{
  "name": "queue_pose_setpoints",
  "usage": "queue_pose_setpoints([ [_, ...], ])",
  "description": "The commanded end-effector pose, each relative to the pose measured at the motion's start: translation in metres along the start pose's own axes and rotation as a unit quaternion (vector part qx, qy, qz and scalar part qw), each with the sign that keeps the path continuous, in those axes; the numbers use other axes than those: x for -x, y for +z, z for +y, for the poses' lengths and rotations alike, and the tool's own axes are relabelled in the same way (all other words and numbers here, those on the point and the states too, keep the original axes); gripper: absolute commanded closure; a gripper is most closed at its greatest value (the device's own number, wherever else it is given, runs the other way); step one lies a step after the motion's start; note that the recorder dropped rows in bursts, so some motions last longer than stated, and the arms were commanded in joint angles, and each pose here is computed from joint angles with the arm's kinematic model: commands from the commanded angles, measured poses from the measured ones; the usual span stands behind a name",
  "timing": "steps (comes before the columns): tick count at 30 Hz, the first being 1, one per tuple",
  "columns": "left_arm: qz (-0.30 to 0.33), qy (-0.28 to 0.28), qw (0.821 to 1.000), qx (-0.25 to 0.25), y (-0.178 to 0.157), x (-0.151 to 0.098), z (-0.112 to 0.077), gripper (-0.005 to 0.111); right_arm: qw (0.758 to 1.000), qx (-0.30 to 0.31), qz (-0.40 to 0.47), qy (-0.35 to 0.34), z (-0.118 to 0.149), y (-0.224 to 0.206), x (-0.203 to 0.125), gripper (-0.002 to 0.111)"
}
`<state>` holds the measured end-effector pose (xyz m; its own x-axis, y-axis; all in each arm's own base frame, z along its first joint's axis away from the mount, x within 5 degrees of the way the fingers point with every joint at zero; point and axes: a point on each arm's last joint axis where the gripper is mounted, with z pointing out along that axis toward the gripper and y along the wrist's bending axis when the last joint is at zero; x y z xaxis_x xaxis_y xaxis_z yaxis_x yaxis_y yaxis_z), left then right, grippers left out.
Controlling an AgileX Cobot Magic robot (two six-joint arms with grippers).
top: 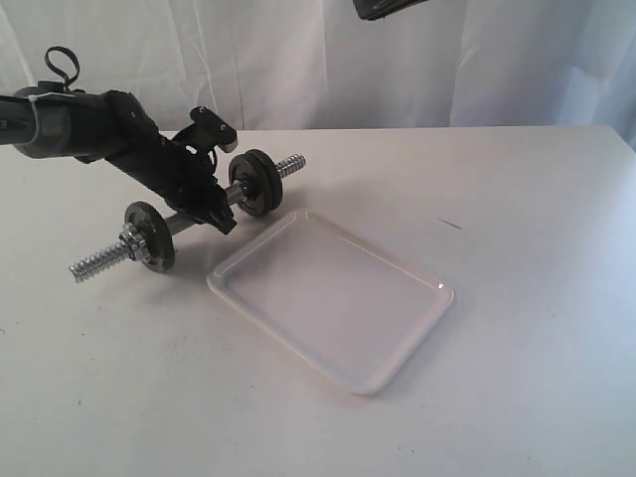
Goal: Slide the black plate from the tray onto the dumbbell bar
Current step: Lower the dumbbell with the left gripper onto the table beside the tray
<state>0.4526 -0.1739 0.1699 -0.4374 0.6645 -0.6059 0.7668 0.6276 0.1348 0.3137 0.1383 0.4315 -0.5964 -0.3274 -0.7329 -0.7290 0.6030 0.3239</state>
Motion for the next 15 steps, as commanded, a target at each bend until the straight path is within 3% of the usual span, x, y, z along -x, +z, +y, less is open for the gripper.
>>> queue_pose_setpoints([
  [1, -0.074, -0.037, 0.996, 0.025, -0.0316, 0.0322, 0.0056, 0.107, 1.000, -0.006, -0.006, 0.001, 0.0000, -0.0061, 0.0003, 0.108],
  [15, -0.081, -0.068, 0.994, 0.018, -0.0318, 0.0333, 0.0049, 0.107, 1.000, -0.006, -0.006, 0.009, 0.0000, -0.0060, 0.0003, 0.108],
])
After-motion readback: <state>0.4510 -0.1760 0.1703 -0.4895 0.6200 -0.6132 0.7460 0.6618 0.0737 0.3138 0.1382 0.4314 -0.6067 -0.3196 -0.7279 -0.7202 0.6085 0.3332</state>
